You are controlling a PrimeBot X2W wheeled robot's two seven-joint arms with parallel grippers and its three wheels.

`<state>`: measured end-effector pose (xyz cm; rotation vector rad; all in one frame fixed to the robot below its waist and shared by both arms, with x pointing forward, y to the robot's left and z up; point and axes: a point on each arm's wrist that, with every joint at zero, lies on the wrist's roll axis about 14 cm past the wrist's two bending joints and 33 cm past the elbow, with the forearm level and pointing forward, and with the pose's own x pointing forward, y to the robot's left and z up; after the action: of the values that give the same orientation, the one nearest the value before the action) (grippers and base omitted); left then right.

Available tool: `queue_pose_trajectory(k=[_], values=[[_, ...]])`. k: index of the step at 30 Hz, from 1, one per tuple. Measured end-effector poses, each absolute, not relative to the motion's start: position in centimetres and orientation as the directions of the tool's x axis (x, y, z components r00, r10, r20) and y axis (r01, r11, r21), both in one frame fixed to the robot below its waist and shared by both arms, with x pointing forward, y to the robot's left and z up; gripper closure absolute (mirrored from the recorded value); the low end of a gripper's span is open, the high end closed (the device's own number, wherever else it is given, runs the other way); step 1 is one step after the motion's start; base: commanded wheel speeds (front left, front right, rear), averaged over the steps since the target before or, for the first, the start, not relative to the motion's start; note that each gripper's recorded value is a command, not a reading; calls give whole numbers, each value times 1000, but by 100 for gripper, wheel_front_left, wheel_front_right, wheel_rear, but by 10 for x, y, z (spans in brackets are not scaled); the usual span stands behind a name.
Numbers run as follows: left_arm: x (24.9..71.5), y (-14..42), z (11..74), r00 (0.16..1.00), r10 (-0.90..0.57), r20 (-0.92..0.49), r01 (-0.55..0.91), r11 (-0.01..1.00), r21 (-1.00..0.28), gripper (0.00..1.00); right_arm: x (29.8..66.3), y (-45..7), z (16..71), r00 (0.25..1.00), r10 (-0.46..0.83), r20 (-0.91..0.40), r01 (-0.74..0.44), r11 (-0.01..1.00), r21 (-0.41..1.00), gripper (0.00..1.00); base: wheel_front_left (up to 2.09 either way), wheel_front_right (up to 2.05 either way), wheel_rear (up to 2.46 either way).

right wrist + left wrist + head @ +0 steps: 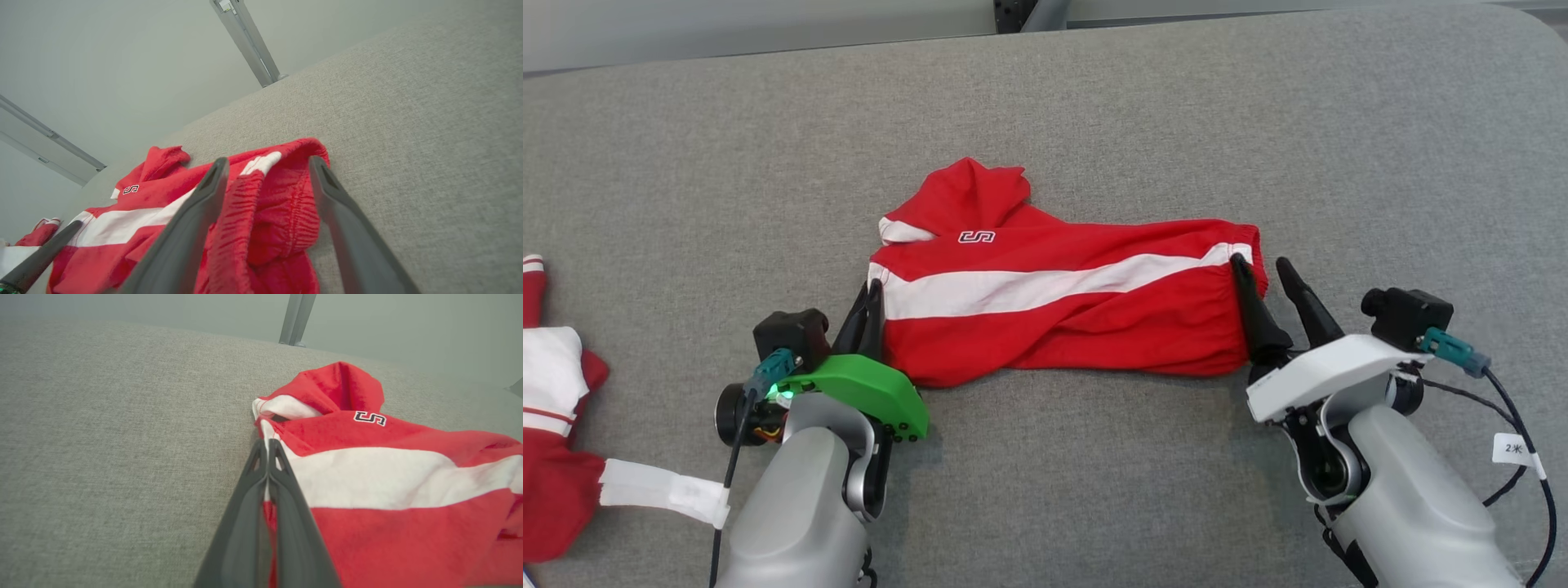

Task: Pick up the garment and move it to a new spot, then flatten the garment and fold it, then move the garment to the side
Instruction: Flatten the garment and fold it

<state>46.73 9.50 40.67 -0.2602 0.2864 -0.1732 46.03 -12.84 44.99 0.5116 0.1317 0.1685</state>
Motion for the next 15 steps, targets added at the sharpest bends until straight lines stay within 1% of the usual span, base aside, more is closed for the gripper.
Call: queue_pose_trajectory(k=[7, 8, 10, 12, 13, 14, 15], values=[[462, 91, 403, 939, -217, -267, 143, 952, -272, 100, 469, -122, 446, 966, 223, -131, -106, 804, 585, 0, 0, 0, 0], [461, 91, 402, 938, -218, -269, 143, 952, -272, 100, 471, -121, 446, 963, 232, -138, -107, 799, 592, 2, 0, 0, 0], [460, 91, 402, 937, -219, -271, 143, 951, -273, 100, 473, -119, 446, 958, 247, -148, -112, 794, 598, 17, 0, 0, 0], [460, 90, 402, 937, -219, -272, 143, 951, -273, 100, 475, -118, 448, 956, 255, -146, -120, 792, 599, 26, 0, 0, 0], [459, 90, 402, 937, -219, -272, 143, 951, -273, 100, 476, -118, 448, 954, 259, -149, -121, 790, 601, 33, 0, 0, 0], [459, 90, 402, 937, -220, -273, 144, 951, -273, 100, 476, -117, 447, 952, 265, -156, -121, 788, 604, 51, 0, 0, 0], [458, 90, 402, 937, -219, -273, 143, 951, -274, 100, 476, -117, 446, 949, 271, -161, -124, 789, 601, 54, 0, 0, 0]])
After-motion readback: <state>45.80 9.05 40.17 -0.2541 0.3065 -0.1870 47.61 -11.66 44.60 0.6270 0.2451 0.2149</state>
